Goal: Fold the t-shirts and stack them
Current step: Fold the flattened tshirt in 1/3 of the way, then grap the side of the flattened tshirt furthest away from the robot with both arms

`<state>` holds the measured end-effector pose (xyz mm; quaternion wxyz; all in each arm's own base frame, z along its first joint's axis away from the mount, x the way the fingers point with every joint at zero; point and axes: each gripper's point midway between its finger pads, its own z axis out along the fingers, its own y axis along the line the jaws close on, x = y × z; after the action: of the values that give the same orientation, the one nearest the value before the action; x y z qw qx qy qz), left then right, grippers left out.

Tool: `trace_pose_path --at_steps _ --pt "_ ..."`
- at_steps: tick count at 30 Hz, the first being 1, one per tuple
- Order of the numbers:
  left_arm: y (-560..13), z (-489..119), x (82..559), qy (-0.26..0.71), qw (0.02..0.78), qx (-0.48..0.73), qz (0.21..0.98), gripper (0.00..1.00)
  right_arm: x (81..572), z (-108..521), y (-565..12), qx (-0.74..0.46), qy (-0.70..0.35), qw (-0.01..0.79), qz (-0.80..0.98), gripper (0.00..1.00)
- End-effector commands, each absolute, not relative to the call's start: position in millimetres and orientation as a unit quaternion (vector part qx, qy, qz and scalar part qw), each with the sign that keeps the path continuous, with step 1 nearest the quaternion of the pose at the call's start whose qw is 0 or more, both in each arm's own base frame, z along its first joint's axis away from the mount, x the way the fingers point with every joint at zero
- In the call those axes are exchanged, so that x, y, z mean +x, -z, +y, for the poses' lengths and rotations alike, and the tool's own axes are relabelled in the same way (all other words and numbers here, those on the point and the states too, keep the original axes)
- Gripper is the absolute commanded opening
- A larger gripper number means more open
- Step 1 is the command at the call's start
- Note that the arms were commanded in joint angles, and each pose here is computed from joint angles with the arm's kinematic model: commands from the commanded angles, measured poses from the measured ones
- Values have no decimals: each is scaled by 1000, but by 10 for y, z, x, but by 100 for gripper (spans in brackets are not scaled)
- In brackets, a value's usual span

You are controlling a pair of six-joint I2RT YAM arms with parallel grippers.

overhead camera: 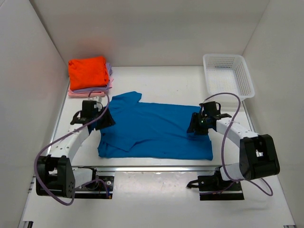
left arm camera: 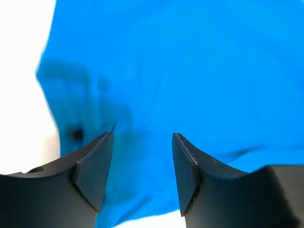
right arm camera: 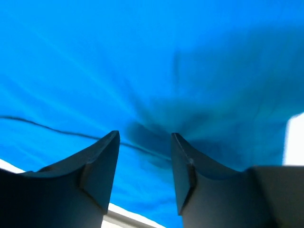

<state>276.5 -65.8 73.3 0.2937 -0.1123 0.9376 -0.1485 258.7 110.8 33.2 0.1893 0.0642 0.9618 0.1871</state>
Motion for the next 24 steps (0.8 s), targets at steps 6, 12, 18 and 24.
trace_pose_path --at_steps 6,12,18,24 --pt "-1562 -622 4030 143 453 -38 879 69 3555 962 -1239 32 -156 380 911 48" --pt "-1257 -632 4633 142 441 -20 886 70 3778 958 -1357 32 -140 421 896 49" --pt "-972 -595 5015 126 428 -27 894 71 3912 870 -1228 42 -104 416 903 51" --pt "-788 -629 5273 123 411 -25 903 71 3998 898 -1111 46 -103 411 905 53"
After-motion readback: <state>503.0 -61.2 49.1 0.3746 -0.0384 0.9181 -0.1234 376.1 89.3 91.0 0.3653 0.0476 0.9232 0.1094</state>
